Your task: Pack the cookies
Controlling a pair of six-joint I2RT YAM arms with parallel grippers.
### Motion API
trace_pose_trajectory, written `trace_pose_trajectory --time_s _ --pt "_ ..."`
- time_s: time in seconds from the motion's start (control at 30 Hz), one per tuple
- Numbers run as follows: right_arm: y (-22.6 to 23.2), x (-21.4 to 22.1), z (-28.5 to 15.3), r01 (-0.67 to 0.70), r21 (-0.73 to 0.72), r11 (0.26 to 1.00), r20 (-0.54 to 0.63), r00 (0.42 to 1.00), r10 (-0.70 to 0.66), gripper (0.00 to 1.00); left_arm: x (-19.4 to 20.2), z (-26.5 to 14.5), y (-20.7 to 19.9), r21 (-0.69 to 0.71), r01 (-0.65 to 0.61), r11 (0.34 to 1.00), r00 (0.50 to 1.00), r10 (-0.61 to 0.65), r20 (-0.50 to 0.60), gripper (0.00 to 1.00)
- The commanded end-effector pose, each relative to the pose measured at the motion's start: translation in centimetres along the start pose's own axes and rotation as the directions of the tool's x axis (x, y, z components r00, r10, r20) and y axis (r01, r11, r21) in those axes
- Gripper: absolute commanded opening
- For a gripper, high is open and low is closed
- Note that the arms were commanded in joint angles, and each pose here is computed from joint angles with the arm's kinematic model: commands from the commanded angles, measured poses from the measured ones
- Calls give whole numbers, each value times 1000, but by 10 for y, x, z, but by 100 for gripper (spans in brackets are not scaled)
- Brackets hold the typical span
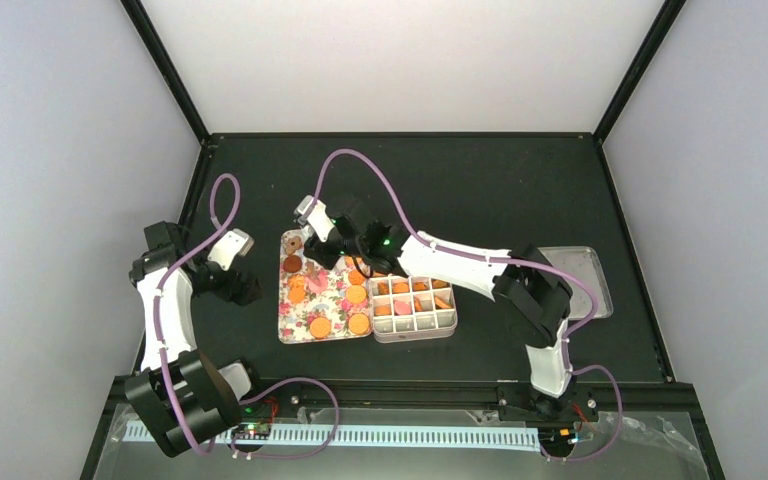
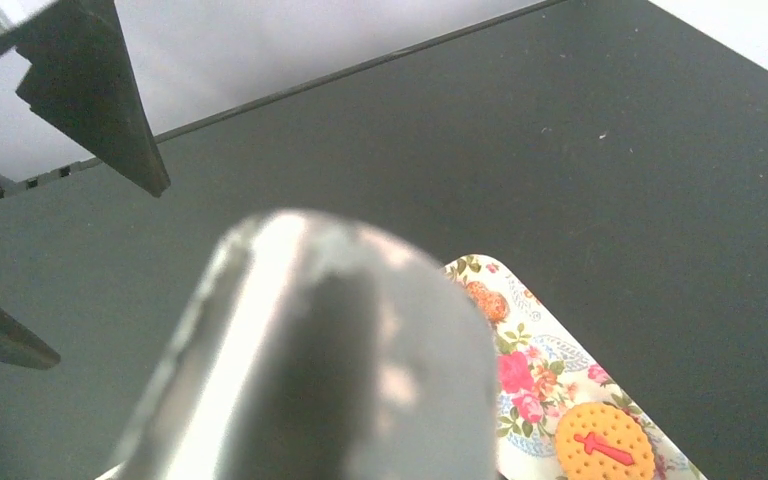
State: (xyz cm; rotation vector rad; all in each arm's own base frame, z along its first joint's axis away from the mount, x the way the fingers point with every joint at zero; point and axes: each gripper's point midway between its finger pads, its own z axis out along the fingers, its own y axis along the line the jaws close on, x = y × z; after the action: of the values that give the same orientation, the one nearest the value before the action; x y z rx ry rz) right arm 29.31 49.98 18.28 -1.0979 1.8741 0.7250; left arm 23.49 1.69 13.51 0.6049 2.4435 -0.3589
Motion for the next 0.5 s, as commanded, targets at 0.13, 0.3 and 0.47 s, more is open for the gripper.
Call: trace_pose_trajectory --time_s 0.13,0.3,0.47 --pt "12 -42 -25 -11 -73 997 120 993 20 40 -12 -9 -5 15 -25 1000 999 24 43 99" --pt "7 -25 -8 -10 -54 998 76 997 14 40 -11 -10 -6 15 -30 999 999 29 40 99" --pt "-3 -2 6 11 -2 1000 13 1000 -11 41 -13 -12 -8 17 -37 999 998 36 49 99"
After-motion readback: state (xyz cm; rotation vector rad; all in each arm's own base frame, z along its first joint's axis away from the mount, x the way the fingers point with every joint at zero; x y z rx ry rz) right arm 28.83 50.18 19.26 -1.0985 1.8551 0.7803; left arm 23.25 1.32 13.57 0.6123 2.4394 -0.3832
